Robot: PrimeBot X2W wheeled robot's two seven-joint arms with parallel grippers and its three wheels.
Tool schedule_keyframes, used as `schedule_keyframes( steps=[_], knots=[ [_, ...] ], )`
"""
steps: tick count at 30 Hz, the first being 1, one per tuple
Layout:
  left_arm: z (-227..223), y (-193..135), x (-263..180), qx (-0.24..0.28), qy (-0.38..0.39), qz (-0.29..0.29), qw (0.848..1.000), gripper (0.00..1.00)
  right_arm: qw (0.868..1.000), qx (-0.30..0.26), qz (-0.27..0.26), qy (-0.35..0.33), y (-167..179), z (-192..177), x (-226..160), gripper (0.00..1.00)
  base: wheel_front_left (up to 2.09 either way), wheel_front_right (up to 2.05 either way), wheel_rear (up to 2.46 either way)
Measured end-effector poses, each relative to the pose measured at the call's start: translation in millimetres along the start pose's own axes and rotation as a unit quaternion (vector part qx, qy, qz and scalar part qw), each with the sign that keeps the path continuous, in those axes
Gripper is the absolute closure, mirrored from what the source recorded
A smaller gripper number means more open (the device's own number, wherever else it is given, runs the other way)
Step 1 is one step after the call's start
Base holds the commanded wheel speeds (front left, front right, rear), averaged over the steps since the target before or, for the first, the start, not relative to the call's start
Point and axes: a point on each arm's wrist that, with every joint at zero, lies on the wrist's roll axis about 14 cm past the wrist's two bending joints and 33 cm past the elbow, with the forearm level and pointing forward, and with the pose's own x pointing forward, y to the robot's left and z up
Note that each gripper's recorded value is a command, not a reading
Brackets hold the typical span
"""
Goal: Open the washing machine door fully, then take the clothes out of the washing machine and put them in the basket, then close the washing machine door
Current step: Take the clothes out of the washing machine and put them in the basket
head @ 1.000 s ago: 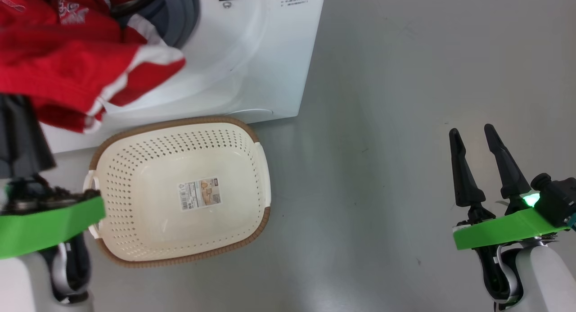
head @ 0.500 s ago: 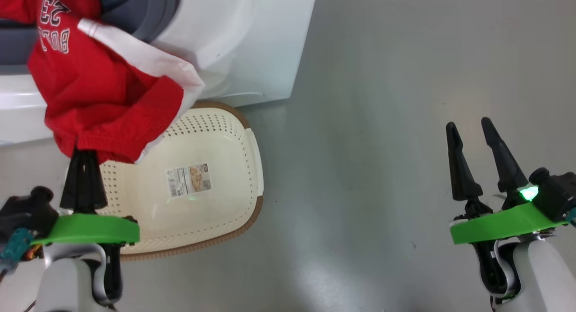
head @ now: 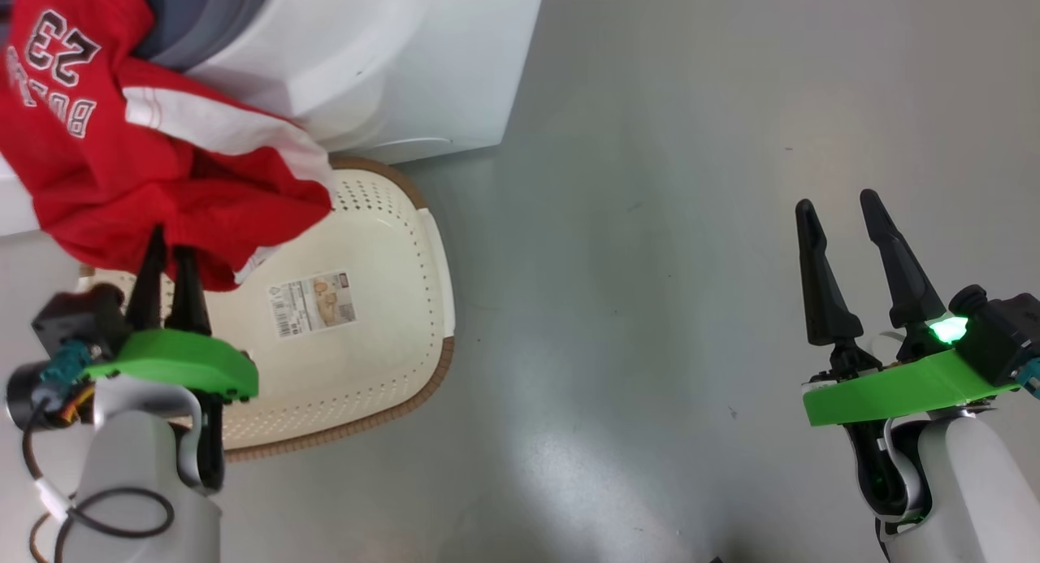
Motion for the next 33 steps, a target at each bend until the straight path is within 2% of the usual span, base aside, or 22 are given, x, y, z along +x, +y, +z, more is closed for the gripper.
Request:
schedule_keyframes(
  steps=[5,8,10,11,13,14,15,16,17,19,20,21,22,23,33],
  knots=[
    [-8,-3,8,0.005,0.015,-0.001,1.000,0.69,1.000,-0.002,-0.005,-0.002,-3,1,0,0.00,0.00,0.00,0.00],
    [-21,-5,8,0.007,0.036,-0.003,0.999,0.65,1.000,-0.001,-0.006,-0.001,-4,0,0,0.00,0.00,0.00,0.00],
    [-30,-5,6,0.007,0.050,-0.003,0.999,0.60,1.000,-0.001,-0.007,0.001,-4,-1,0,0.00,0.00,0.00,0.00],
    [-32,-6,6,0.009,0.054,-0.004,0.999,0.61,1.000,-0.001,-0.007,0.001,-4,-1,0,0.00,0.00,0.00,0.00],
    [-36,-5,6,0.008,0.059,-0.003,0.998,0.66,1.000,-0.001,-0.007,0.002,-4,-2,0,0.00,0.00,0.00,0.00],
    [-38,-5,6,0.007,0.064,-0.002,0.998,0.78,1.000,-0.001,-0.007,0.003,-4,-2,0,0.00,0.00,0.00,0.00],
    [-41,-6,5,0.006,0.069,-0.004,0.998,0.78,1.000,-0.001,-0.007,0.003,-4,-3,0,0.00,0.00,0.00,0.00],
    [-44,-6,5,0.005,0.074,-0.005,0.997,0.84,1.000,-0.001,-0.007,0.004,-4,-3,0,0.00,0.00,0.00,0.00],
    [-47,-5,4,0.004,0.078,-0.004,0.997,1.00,1.000,-0.001,-0.007,0.004,-4,-4,0,0.00,0.00,0.00,0.00],
    [-54,-5,2,0.004,0.090,-0.003,0.996,1.00,1.000,0.000,-0.006,0.006,-4,-5,1,0.00,0.00,0.00,0.00],
    [-55,-4,2,0.003,0.092,-0.002,0.996,0.90,1.000,0.000,-0.006,0.006,-4,-6,1,0.00,0.00,0.00,0.00],
    [-55,-4,2,0.003,0.092,-0.002,0.996,0.70,1.000,0.000,-0.006,0.006,-4,-6,1,0.00,0.00,0.00,0.00],
    [-55,-3,3,0.003,0.091,-0.001,0.996,0.38,1.000,0.000,-0.006,0.007,-4,-7,1,0.00,0.00,0.00,0.00],
    [-54,-3,3,0.003,0.089,0.000,0.996,0.01,1.000,0.000,-0.006,0.008,-3,-7,2,0.00,0.00,0.00,0.00],
    [-34,5,8,-0.009,0.059,0.013,0.998,0.00,1.000,0.002,0.000,0.007,1,-7,4,0.00,0.00,0.00,0.00]
  ],
)
